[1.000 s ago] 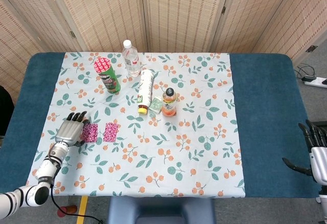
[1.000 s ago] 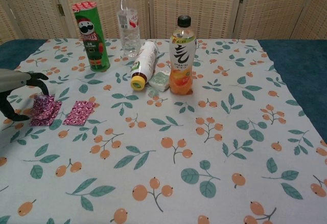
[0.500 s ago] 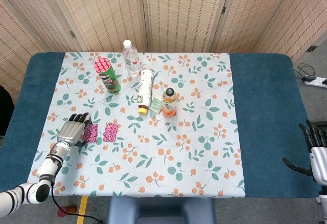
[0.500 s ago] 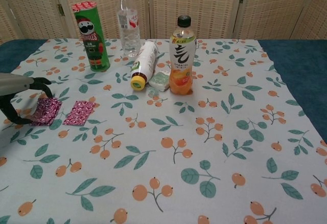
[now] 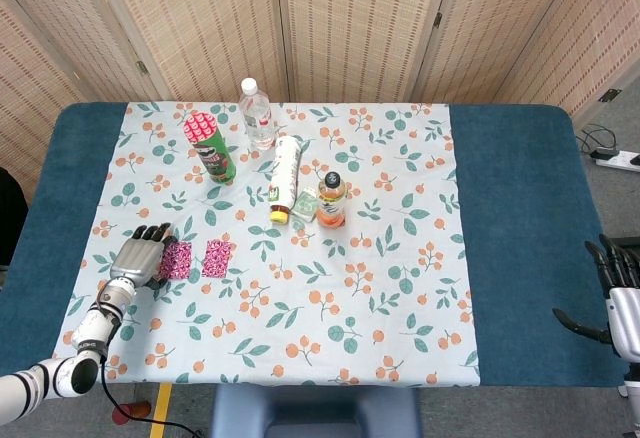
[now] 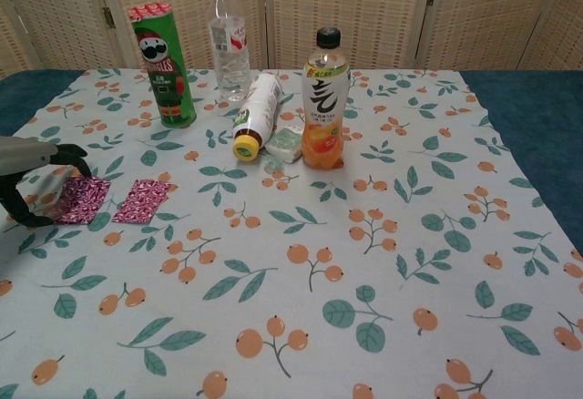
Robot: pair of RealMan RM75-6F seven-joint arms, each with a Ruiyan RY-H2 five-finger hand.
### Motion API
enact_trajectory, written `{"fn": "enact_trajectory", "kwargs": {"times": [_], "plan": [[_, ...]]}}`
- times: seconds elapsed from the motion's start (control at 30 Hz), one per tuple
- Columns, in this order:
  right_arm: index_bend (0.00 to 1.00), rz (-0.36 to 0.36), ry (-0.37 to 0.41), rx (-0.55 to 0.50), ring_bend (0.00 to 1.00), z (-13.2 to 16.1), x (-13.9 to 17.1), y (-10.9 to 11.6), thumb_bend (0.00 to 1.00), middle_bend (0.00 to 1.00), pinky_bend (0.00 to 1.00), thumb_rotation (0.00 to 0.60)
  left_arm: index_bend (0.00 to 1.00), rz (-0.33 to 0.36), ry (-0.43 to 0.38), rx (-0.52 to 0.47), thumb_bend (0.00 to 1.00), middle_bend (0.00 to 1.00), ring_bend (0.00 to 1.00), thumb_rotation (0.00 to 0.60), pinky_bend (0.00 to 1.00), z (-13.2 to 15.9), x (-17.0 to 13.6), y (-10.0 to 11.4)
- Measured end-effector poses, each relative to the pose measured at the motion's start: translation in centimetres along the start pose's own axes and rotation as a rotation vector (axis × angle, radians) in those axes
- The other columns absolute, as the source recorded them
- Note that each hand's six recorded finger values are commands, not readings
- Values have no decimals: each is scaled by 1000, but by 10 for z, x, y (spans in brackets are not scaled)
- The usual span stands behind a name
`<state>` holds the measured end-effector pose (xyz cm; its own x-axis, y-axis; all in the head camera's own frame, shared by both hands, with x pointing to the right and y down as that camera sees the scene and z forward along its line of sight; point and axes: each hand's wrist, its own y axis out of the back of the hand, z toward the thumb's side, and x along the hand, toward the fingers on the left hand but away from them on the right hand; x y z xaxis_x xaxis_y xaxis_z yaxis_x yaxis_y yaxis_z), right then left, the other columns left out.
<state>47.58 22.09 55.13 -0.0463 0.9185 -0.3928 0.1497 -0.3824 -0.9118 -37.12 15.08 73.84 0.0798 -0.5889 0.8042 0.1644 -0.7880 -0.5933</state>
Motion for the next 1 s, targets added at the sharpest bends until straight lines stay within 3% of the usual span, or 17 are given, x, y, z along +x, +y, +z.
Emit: {"fn": "enact_trajectory", "kwargs": {"times": [0.73, 1.0], "plan": [[0, -2, -1, -3, 0, -2, -1, 0, 195, 0, 0, 493, 113, -13, 2, -14, 327, 0, 0, 600, 0, 6, -3, 1], [0, -4, 0, -7, 0, -3, 0, 0, 195, 0, 0, 491, 160, 47, -87, -23, 328, 0, 0, 600, 0, 33, -16, 19]]}}
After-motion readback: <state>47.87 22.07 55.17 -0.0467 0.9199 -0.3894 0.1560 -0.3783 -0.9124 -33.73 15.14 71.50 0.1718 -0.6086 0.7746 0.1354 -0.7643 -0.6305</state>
